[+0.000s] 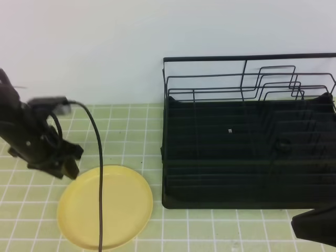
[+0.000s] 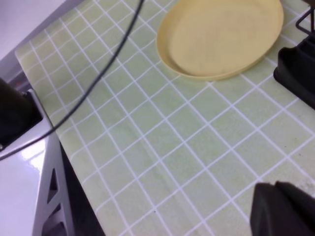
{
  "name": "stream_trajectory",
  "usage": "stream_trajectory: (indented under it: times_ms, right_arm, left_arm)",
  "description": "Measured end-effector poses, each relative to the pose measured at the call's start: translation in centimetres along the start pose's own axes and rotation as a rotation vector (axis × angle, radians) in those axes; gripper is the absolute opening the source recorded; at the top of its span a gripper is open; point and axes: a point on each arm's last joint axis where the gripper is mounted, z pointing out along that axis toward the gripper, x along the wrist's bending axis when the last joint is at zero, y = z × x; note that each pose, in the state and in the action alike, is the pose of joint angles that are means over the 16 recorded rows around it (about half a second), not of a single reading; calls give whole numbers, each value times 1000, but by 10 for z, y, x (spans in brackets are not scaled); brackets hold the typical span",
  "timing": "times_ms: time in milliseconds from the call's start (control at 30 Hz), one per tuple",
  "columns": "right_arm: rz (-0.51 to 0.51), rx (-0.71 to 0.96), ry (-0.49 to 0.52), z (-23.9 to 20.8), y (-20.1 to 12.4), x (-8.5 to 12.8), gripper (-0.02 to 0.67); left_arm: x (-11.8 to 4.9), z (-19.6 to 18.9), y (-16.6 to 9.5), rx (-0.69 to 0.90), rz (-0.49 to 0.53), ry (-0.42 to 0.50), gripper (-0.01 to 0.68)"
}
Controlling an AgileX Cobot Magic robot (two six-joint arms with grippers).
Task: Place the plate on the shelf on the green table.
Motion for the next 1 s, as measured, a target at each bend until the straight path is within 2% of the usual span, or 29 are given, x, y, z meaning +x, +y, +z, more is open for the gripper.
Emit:
stream_trajectory:
  times_ms: [100,267,600,700,1000]
  right_arm:
    - [-4,5,8,0,0,1,-2]
    - [-9,7,13,0,-1,1,-2]
    - [-9,8,13,0,-1,1,-2]
    - [-9,8,13,0,-1,1,-2]
    - [-9,8,13,0,-1,1,-2]
  left_arm:
    - [6,18,1,35,2,-11,260]
    - [18,38,1,79,-18,-18,260]
    - [33,54,0,98,-101,-66,258]
    - [34,59,0,105,-117,-85,232]
    - [36,69,-2,134,-122,-103,86]
